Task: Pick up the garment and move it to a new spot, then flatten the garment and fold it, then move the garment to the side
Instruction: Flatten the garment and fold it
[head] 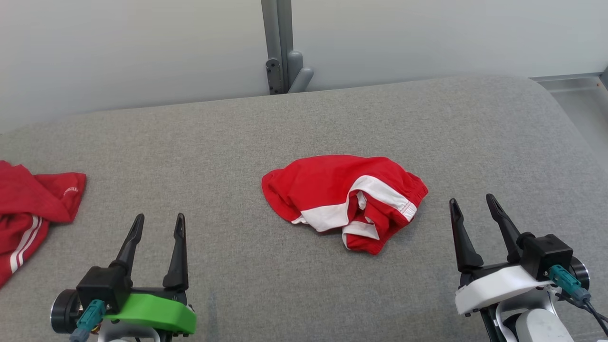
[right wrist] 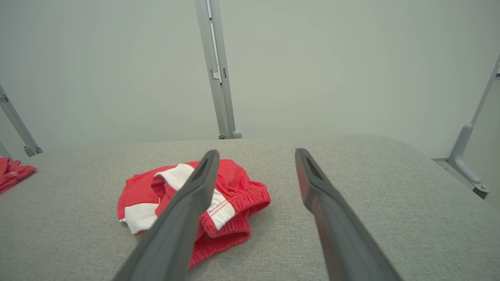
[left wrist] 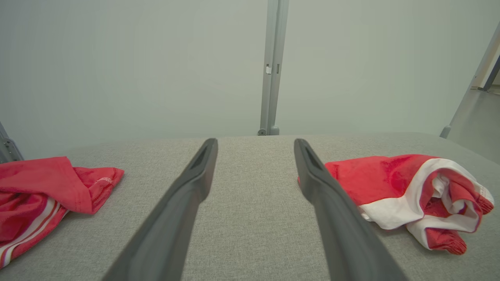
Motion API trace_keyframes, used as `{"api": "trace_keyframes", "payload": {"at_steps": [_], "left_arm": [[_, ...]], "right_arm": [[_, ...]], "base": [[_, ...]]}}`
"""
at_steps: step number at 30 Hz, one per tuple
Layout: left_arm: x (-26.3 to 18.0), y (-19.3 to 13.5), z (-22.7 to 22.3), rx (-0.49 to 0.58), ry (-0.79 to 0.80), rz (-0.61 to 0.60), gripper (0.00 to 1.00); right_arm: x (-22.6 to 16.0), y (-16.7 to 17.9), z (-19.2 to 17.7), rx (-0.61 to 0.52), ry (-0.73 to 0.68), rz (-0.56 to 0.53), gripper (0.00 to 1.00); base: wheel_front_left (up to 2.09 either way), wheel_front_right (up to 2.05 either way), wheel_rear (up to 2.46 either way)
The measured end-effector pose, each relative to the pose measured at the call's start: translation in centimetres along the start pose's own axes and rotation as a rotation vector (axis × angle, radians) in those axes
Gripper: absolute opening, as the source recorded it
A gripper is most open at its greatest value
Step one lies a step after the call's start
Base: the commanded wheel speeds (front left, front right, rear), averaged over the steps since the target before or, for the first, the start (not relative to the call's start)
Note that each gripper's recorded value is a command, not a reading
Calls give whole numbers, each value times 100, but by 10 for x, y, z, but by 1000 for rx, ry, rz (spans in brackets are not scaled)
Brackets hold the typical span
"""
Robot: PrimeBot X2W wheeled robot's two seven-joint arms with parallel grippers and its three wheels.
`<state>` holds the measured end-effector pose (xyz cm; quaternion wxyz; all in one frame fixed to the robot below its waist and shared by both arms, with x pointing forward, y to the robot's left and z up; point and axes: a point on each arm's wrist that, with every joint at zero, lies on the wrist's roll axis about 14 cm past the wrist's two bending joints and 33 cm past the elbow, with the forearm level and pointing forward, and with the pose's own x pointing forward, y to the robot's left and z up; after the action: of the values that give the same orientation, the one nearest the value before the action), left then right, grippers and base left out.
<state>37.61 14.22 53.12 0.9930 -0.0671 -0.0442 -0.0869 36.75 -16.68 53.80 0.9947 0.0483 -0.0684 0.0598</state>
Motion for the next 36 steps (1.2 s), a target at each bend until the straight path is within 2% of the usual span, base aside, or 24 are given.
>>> {"api": "trace_keyframes", "payload": {"at_steps": [16, 20, 22, 28, 36], "left_arm": [[2, -1, -5, -4, 14, 0, 100], [15, -19, -2, -23, 8, -61, 100], [27, -46, -12, -69, 59, -147, 100], [45, -97, -52, -154, 236, -298, 100], [64, -111, -125, -223, 505, -312, 100]], "right_arm": [[3, 1, -3, 3, 9, 2, 100], [8, 2, -4, 3, 11, 8, 100], [14, 2, -6, -1, 16, 15, 100], [27, 5, -14, 0, 31, 27, 100], [36, -11, -34, 0, 71, -13, 100]], "base": [[0, 0, 0], [0, 0, 0], [0, 0, 0], [0, 0, 0], [0, 0, 0]]}}
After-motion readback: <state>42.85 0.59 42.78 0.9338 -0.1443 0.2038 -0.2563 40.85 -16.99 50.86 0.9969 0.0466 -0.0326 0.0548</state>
